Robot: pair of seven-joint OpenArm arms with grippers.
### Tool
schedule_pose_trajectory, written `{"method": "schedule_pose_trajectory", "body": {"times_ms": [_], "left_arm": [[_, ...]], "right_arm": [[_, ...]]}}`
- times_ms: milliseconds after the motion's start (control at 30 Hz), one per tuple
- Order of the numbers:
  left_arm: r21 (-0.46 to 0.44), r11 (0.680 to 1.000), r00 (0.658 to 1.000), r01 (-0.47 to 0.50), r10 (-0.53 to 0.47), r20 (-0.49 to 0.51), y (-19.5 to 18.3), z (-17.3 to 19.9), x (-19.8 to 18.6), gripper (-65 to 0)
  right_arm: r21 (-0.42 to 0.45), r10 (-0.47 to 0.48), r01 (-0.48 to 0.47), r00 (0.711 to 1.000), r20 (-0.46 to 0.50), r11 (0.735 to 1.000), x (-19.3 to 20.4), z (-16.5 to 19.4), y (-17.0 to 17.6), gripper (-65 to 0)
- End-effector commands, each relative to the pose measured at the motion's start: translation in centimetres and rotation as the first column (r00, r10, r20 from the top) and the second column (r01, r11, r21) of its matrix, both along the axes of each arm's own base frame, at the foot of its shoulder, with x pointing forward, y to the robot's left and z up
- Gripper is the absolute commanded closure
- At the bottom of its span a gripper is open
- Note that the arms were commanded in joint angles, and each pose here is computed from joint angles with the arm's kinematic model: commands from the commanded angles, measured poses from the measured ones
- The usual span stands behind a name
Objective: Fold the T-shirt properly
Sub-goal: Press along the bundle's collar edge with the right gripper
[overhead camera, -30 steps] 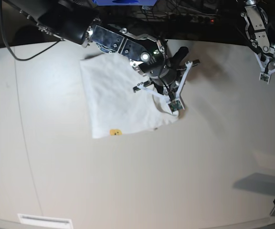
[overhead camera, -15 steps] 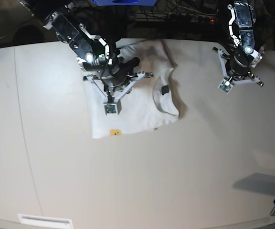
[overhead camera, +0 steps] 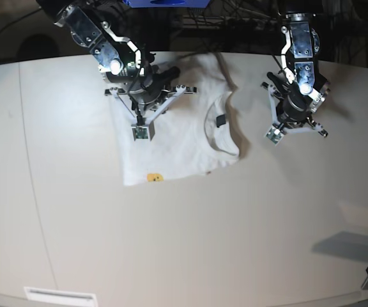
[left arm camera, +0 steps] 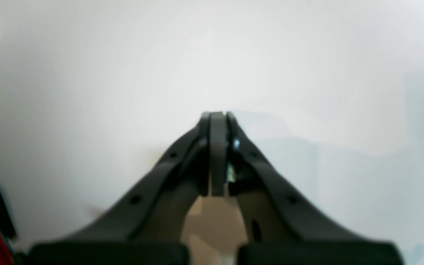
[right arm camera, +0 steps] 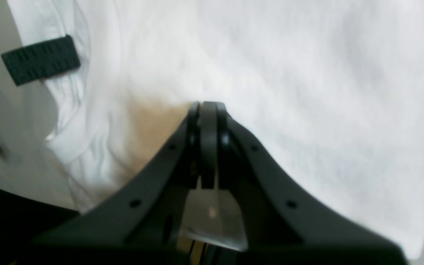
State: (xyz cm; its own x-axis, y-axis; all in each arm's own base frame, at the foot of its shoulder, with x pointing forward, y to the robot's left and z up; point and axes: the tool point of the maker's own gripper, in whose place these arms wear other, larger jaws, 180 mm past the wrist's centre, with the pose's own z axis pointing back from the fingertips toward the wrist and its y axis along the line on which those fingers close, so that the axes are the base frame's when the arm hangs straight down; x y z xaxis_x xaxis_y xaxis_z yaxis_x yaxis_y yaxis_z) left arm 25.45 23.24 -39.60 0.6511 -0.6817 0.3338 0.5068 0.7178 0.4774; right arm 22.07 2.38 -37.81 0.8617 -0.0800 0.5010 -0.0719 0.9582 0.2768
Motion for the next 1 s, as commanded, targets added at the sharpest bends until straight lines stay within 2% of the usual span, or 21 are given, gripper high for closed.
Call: {"method": "schedule_pose_trajectory", "body": {"times_ms": [0, 133, 233, 333, 433, 633, 967], "left_arm": [[0.023, 1.0, 0.998, 0.014, -0.015, 0.065, 0.0, 2.2, 0.8, 0.0], [0.057, 0.998, 0.993, 0.031, -0.037, 0.111, -0.4, 4.6, -0.2, 0.0], [0.068, 0.997, 0.992, 0.044, -0.052, 0.114, -0.3, 5.0, -0.8, 0.0], [0.055, 0.996, 0.992, 0.064, -0.069, 0.104, -0.8, 4.6, -1.3, 0.0], [0.004, 0.994, 0.988, 0.114, -0.114, 0.102, -2.4, 4.0, -2.1, 0.0], [0.024, 0.996, 0.994, 0.086, -0.087, 0.062, -1.6, 3.4, -2.8, 0.0], [0.079, 0.993, 0.995, -0.083, 0.078, 0.065, 4.5, 3.8, -3.7, 0.0]], "right_arm": [[0.011, -0.005, 0.004, 0.998, 0.057, 1.0, 1.4, 1.4, -0.1, -0.1], [0.001, -0.004, 0.004, 0.998, 0.069, 1.0, 1.7, 1.5, -0.4, -0.1], [0.005, -0.003, 0.003, 0.997, 0.083, 1.0, 2.1, 2.0, -0.4, -0.1], [-0.009, -0.002, 0.003, 0.995, 0.095, 1.0, 2.6, 2.1, -0.9, -0.1], [-0.019, 0.0, 0.001, 0.995, 0.098, 1.0, 2.6, 2.0, -1.2, -0.1], [-0.015, 0.009, -0.008, 0.995, 0.094, 1.0, 2.6, 1.8, -0.7, -0.1], [-0.073, -0.005, 0.007, 1.0, 0.026, 0.997, 4.3, -1.4, -0.1, -0.1]]}}
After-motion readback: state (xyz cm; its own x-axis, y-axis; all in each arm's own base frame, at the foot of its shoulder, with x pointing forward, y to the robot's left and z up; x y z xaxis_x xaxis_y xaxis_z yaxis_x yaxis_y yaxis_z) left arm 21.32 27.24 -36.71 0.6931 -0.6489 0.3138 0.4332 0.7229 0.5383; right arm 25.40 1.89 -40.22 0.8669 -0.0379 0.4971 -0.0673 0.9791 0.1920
